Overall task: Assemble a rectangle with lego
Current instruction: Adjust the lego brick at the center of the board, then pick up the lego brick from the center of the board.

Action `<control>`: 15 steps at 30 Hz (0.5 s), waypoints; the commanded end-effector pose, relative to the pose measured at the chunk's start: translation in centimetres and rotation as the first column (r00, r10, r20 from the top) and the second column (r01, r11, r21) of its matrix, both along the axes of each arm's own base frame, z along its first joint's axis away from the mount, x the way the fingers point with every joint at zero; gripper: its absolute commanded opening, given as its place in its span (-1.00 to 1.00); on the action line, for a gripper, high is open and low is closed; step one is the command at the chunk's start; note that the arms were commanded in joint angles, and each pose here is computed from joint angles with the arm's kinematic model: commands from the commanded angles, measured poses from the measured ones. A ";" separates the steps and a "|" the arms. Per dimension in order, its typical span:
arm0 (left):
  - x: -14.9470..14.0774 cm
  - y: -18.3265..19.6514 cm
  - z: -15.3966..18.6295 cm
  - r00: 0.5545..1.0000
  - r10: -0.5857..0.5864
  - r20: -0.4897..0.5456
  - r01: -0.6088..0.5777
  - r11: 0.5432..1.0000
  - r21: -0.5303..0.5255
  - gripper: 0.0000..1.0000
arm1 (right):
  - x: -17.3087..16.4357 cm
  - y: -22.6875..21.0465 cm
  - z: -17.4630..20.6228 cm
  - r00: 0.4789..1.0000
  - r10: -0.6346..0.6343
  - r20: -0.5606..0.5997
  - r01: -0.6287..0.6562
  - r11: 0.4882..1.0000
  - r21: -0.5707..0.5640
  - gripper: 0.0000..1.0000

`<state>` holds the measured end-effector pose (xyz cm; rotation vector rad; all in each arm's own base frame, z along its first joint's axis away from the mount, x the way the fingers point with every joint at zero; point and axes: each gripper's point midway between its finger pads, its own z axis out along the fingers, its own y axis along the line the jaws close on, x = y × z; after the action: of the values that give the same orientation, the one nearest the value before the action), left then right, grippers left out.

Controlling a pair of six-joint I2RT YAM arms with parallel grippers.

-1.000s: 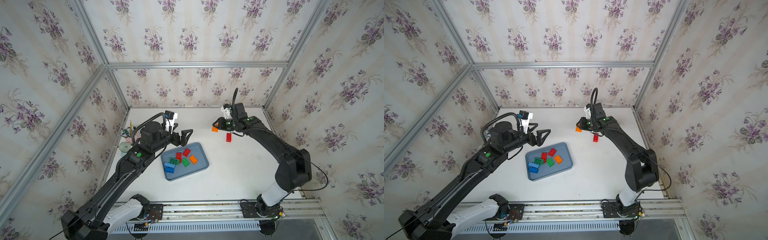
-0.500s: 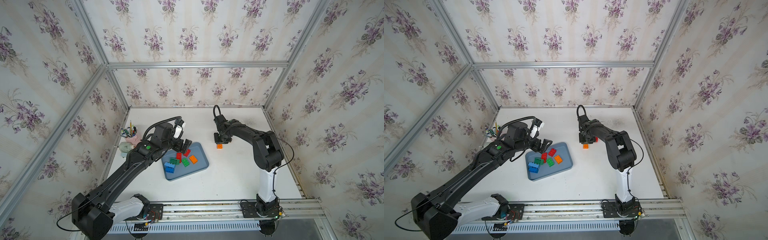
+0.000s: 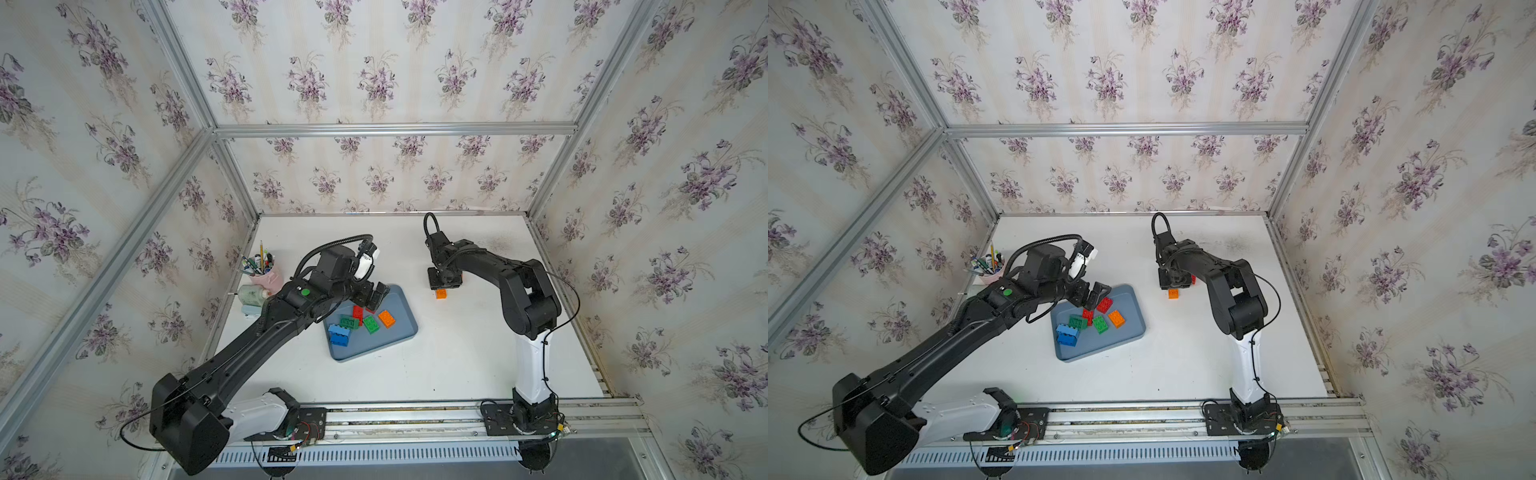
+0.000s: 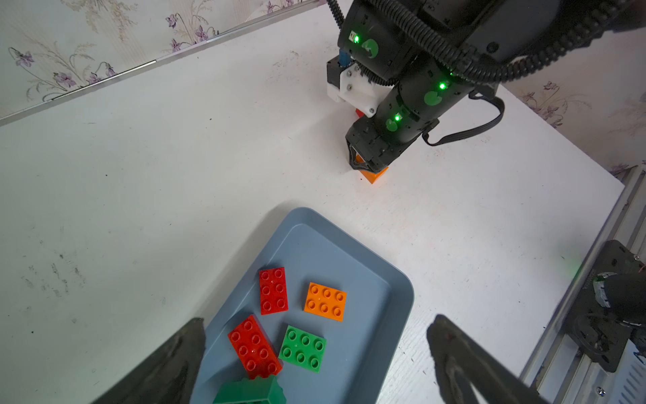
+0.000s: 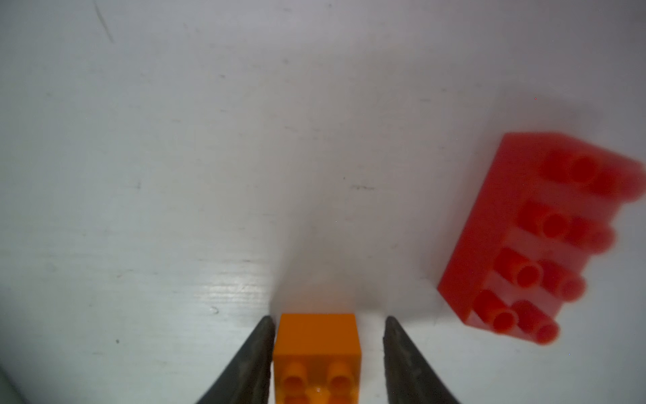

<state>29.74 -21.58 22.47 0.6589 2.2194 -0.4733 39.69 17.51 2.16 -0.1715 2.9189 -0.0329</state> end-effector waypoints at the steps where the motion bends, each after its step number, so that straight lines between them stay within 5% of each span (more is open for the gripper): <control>1: -0.1 0.2 -0.8 0.997 0.065 -0.033 -0.065 0.998 0.022 1.00 | 0.5 -0.4 2.3 0.999 0.002 0.053 -0.002 1.000 -0.009 0.16; 7: 0.3 3.2 -1.3 0.962 0.264 -0.075 -0.264 0.964 0.002 1.00 | -0.6 3.1 8.6 0.978 0.099 0.184 -0.114 0.990 0.077 0.18; 15: 1.6 12.6 -0.6 0.809 0.567 -0.156 -0.584 0.805 -0.104 1.00 | -7.0 13.0 12.7 0.906 0.324 0.273 -0.383 0.901 0.202 0.12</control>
<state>31.72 -10.54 22.43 -0.0273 2.3013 -0.3369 33.97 28.37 14.10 -0.5570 2.6118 0.2702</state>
